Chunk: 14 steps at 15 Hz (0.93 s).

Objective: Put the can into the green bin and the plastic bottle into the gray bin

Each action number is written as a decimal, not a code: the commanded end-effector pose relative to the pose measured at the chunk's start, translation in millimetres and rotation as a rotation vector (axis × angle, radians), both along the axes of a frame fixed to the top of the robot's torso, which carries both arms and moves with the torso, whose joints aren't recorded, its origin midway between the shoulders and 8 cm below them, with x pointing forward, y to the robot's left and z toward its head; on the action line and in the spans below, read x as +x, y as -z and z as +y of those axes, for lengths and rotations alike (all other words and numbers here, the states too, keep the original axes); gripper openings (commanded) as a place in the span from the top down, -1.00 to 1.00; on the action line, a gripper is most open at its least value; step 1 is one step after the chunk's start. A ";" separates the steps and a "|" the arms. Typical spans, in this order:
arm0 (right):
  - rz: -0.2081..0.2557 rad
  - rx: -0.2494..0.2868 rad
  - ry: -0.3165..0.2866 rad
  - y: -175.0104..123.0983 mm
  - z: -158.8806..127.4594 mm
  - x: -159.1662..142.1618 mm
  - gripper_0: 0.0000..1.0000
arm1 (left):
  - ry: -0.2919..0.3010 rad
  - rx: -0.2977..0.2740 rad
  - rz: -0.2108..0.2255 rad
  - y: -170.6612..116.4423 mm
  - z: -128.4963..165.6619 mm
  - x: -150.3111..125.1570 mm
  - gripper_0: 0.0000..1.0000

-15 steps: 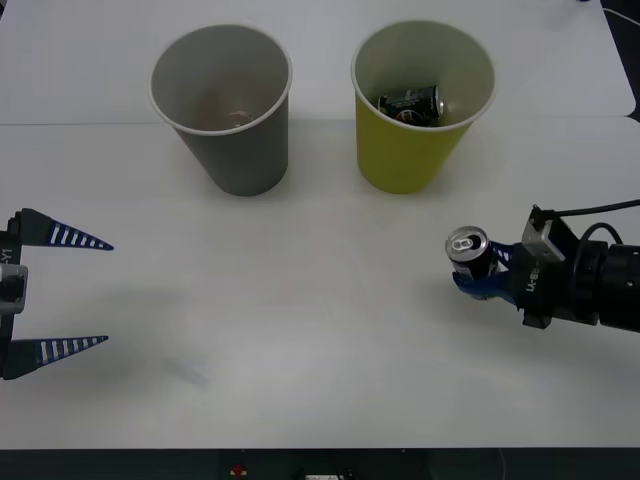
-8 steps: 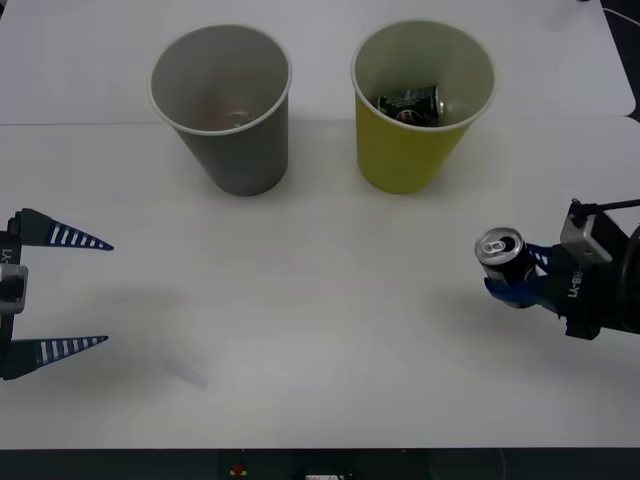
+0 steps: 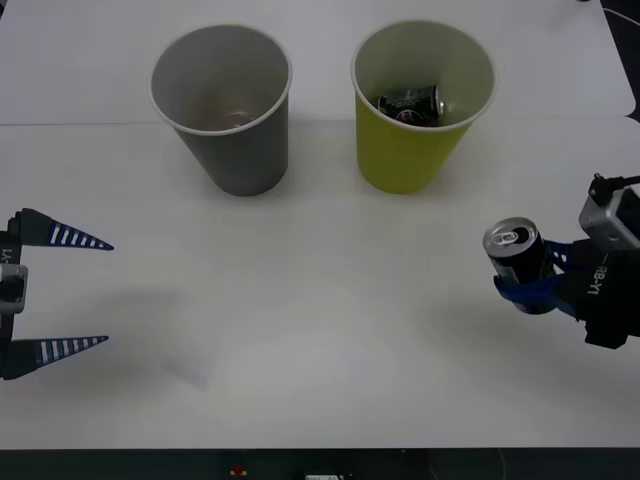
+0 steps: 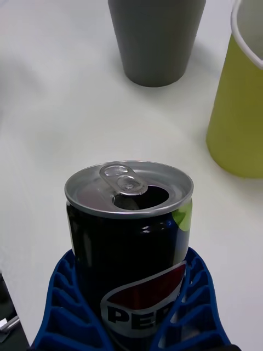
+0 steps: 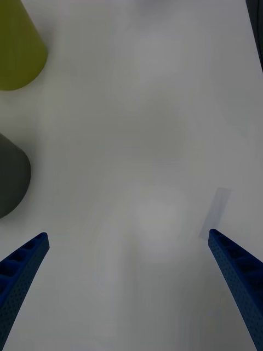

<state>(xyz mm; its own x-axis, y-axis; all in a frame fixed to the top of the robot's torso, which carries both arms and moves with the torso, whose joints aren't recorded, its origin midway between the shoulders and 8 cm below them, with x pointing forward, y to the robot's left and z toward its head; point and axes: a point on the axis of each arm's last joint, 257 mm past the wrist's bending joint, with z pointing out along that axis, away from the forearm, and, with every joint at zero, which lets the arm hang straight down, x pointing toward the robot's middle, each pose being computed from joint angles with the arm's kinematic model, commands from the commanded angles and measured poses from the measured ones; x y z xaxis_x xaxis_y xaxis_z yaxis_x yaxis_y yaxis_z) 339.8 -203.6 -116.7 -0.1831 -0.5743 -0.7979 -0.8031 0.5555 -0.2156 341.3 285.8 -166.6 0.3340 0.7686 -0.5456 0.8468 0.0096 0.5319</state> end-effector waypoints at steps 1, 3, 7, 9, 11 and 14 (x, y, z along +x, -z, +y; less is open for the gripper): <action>-0.006 -0.007 0.020 -23.7 3.6 12.6 1.00 | 0.000 0.000 0.000 0.0 0.0 0.0 -1.00; -0.008 -0.001 0.039 -44.0 12.3 24.5 1.00 | 0.000 0.000 0.000 0.0 0.0 0.0 -1.00; -0.021 0.009 0.064 -73.9 14.1 53.8 1.00 | 0.000 0.000 0.000 0.0 0.0 0.0 -1.00; -0.025 0.000 0.068 -85.6 11.6 68.8 1.00 | 0.000 0.000 0.000 0.0 0.0 0.0 -1.00; -0.035 0.009 0.067 -98.9 12.8 80.9 1.00 | 0.000 0.000 0.000 0.0 0.0 0.0 -1.00; -0.047 0.029 0.074 -117.6 14.7 101.7 1.00 | 0.000 0.000 0.000 0.0 0.0 0.0 -1.00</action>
